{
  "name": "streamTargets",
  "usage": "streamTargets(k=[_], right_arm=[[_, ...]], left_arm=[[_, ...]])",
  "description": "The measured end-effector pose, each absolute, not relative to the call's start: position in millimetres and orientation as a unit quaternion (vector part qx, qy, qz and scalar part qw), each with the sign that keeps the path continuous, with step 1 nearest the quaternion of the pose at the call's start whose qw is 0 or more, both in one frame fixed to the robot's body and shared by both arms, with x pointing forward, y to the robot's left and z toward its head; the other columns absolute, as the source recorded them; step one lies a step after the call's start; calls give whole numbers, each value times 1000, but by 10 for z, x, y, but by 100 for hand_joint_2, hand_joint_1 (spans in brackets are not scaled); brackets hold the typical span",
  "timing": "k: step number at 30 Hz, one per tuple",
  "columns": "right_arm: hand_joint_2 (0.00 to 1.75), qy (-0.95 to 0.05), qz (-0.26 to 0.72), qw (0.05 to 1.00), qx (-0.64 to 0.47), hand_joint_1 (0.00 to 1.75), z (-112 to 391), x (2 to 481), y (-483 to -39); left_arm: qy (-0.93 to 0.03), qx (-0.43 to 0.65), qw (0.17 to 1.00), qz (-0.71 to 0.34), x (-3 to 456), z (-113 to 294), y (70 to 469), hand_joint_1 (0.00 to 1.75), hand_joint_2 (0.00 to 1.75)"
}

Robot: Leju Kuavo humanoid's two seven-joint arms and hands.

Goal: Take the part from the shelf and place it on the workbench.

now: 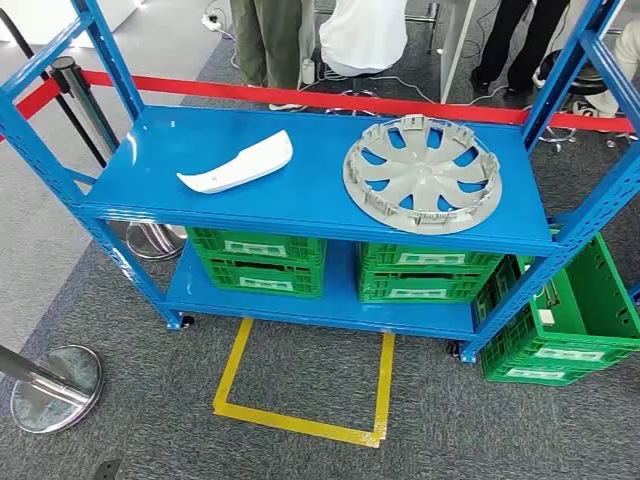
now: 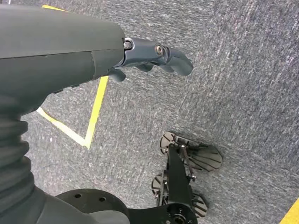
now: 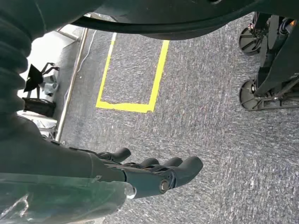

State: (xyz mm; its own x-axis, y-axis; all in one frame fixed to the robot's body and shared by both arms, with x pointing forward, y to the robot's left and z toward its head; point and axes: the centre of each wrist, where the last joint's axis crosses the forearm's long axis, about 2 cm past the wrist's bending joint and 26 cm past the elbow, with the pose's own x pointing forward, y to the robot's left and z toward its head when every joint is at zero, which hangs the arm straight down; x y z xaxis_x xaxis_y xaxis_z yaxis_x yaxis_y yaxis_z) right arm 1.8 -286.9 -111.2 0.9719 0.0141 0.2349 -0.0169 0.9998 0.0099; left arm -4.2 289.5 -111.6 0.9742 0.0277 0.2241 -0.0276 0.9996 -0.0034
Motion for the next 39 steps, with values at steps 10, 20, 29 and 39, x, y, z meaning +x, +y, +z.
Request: streamTargets(k=[10, 20, 29, 39], right_arm=[[175, -118, 8, 993, 6, 0, -1112, 17, -2869], [131, -119, 9, 993, 6, 0, -1112, 24, -2867], [175, -131, 30, 991, -14, 0, -1107, 144, -2925], [175, -136, 46, 989, -36, 0, -1107, 249, -2955]], left_arm=[[-113, 0, 994, 14, -42, -1116, 2895, 0, 175], [-113, 0, 993, 14, -35, -1116, 2894, 0, 131], [-130, 15, 991, 2, 87, -1112, 2932, 0, 131], [-148, 40, 988, 14, 199, -1109, 2957, 0, 175]])
